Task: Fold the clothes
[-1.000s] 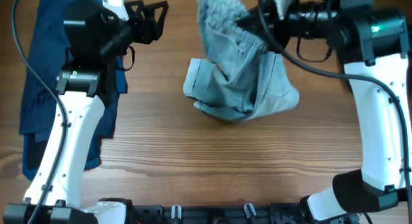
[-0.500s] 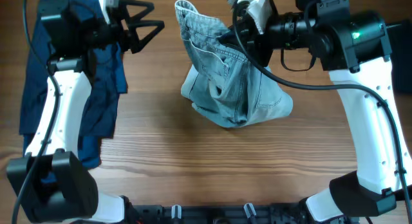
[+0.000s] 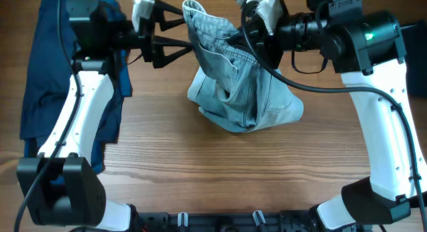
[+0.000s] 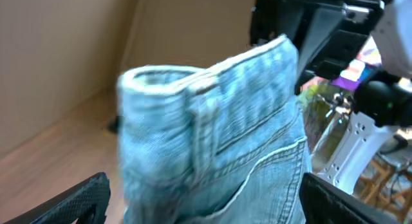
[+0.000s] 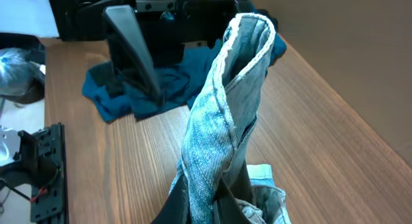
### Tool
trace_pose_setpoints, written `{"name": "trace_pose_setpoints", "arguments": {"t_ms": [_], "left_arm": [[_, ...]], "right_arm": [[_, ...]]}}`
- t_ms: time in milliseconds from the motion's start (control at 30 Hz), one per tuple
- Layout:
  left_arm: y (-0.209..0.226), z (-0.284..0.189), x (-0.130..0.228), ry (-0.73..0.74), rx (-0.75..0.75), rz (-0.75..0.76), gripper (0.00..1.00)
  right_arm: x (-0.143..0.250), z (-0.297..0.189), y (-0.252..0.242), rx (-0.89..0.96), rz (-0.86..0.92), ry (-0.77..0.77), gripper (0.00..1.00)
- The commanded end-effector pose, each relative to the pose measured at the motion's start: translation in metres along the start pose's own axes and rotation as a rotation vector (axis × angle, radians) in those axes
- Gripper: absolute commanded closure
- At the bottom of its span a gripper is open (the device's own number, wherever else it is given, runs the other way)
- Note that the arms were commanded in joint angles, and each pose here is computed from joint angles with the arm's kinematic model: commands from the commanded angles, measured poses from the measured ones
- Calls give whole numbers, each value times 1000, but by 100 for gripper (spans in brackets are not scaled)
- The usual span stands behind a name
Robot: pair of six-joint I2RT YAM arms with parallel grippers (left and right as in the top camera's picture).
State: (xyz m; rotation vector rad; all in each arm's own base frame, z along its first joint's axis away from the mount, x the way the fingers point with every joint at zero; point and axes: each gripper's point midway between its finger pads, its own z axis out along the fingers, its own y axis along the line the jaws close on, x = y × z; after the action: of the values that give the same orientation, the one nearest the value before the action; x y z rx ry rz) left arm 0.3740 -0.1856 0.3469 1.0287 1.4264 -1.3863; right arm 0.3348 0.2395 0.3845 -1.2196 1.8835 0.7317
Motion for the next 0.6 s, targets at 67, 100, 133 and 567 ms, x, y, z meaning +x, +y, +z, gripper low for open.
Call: {"name": "trace_pose_setpoints", "arguments": {"t_ms": [67,100,133,567], "left_arm": [[-14,17,-6,11,66,24,6],[-15,16,-9,9,66,24,7],[-16,16,-10,8,67,24,11],[11,-36,-39,-114,-129,-361,96]], "right_arm": [[-15,-7,23,-11,-83,-29,96],[-14,-6,22,-3,-85,-23,96],[-14,-6,22,-2,-84,-20,96],[-6,-14,-89,546,295,-5,25]]}}
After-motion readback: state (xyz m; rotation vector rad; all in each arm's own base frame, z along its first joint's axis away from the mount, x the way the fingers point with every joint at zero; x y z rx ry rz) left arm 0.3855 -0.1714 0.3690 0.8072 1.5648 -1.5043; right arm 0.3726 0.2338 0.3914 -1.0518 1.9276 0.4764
